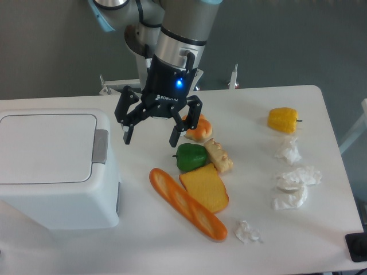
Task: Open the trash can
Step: 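Move the gripper toward the white trash bin and lower it, then lower the gripper onto the lid edge beside the bin's grey button, then press down on the bin's grey button with the gripper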
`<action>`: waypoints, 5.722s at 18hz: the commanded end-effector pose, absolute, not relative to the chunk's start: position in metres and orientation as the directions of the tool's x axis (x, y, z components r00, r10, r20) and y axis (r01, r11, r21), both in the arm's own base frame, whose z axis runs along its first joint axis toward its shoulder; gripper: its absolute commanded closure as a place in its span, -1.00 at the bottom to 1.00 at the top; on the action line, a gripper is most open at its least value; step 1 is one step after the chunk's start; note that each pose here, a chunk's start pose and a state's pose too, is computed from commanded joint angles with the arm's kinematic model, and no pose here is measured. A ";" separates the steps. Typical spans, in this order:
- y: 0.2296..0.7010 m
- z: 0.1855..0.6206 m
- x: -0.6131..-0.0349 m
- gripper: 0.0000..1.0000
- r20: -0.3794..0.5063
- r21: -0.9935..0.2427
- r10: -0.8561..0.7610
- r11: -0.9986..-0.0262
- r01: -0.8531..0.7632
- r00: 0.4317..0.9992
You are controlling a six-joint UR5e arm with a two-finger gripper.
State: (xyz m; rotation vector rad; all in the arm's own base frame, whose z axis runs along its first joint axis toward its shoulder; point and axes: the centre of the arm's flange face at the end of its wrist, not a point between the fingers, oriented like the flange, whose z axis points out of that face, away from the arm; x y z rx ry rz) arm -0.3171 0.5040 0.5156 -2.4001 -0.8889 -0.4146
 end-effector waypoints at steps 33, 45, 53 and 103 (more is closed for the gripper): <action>0.528 0.475 -0.303 -1.00 0.490 -0.317 0.475 -0.684 0.657 0.731; 0.526 0.468 -0.300 -1.00 0.492 -0.306 0.477 -0.689 0.657 0.729; 0.525 0.464 -0.299 -1.00 0.494 -0.299 0.479 -0.690 0.659 0.726; 0.523 0.459 -0.294 -1.00 0.494 -0.296 0.476 -0.695 0.656 0.728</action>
